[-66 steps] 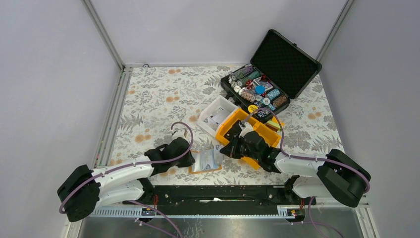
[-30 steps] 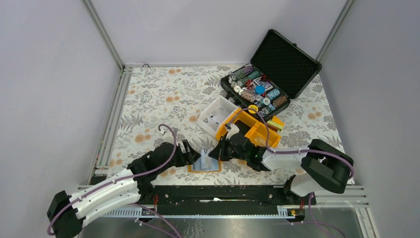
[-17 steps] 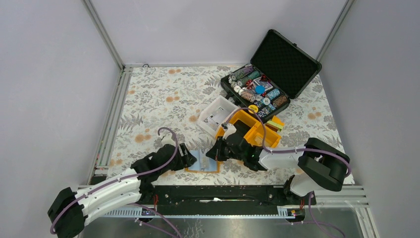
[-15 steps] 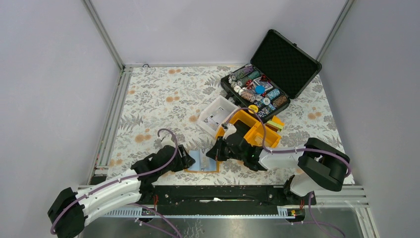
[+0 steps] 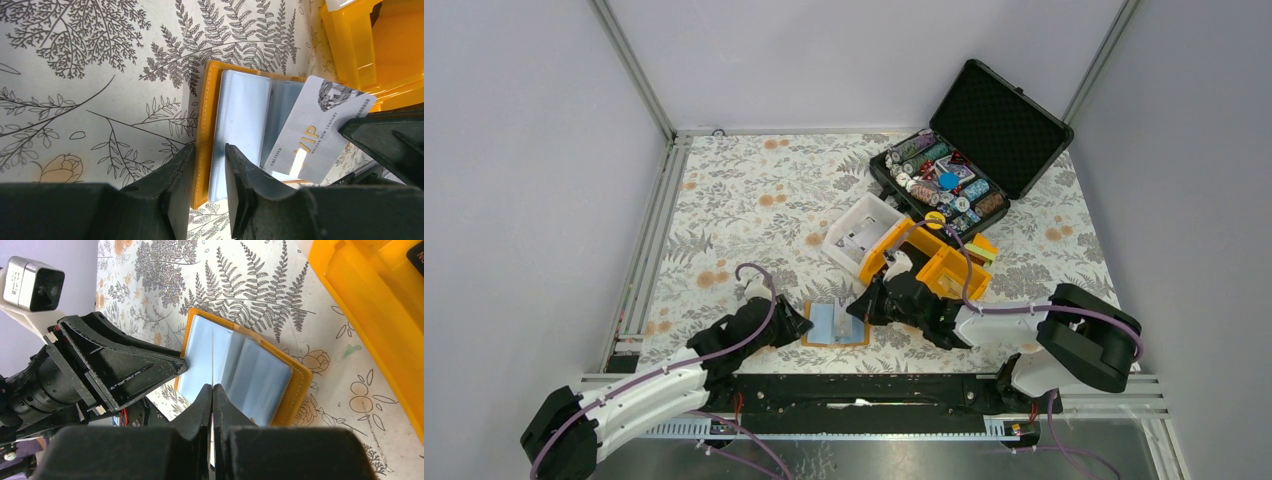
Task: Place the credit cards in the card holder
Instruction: Insert the credit card into the card holder, then pick up the credit card from the storage box.
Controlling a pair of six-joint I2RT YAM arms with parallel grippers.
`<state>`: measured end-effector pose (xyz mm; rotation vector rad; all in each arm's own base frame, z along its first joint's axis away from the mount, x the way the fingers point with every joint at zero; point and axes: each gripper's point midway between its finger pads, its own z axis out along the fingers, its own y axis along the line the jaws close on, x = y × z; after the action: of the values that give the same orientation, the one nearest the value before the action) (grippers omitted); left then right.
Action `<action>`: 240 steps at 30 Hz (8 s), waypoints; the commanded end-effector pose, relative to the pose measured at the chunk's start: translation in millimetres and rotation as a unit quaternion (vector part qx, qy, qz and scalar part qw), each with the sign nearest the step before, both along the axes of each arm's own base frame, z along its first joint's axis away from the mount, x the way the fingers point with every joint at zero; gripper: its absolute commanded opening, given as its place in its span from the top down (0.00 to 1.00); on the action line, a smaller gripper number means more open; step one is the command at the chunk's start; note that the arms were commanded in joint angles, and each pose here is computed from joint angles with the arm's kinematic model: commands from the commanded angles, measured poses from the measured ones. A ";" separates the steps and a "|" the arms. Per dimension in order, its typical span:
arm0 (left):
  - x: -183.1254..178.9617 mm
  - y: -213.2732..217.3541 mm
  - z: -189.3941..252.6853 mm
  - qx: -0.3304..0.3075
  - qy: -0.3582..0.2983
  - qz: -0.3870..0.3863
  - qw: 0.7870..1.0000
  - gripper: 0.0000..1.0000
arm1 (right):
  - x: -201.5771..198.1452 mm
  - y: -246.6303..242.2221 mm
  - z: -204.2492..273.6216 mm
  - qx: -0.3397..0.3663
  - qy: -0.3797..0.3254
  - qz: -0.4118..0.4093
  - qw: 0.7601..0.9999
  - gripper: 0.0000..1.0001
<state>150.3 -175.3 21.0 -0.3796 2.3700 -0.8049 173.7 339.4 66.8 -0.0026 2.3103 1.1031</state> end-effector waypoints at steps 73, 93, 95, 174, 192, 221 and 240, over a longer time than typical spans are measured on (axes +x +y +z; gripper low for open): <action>2.4 1.6 -0.9 0.026 -0.006 -0.021 0.999 0.84 | -23.7 -8.6 -55.4 -0.025 0.099 -0.045 0.994 1.00; -1.2 -13.7 7.8 0.000 -0.032 -0.074 0.997 0.84 | -34.4 4.4 -72.6 -0.049 0.112 -0.023 0.992 1.00; -2.7 -16.7 8.6 -0.001 -0.033 -0.087 0.996 0.83 | -33.6 7.5 -75.9 -0.053 0.112 -0.020 0.992 1.00; 42.5 -19.3 102.8 0.036 -0.127 -0.097 0.987 0.01 | 32.3 -55.4 92.7 -0.257 -0.125 0.025 0.958 0.13; 184.4 20.8 114.9 0.016 -0.152 0.035 0.988 0.01 | 162.5 -97.0 92.1 -0.400 -0.184 0.038 0.897 0.07; 200.9 -58.0 86.7 -0.008 -0.125 -0.065 0.990 0.18 | 133.7 -125.3 -0.7 -0.461 -0.117 0.108 0.873 0.23; 198.0 -60.7 62.9 0.034 -0.109 -0.078 0.990 0.21 | 152.2 -141.6 -45.4 -0.481 -0.065 0.135 0.864 0.21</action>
<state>334.0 -231.9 67.9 -0.1030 2.2982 -0.7973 321.2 197.9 25.6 -0.7253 2.5210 -0.0547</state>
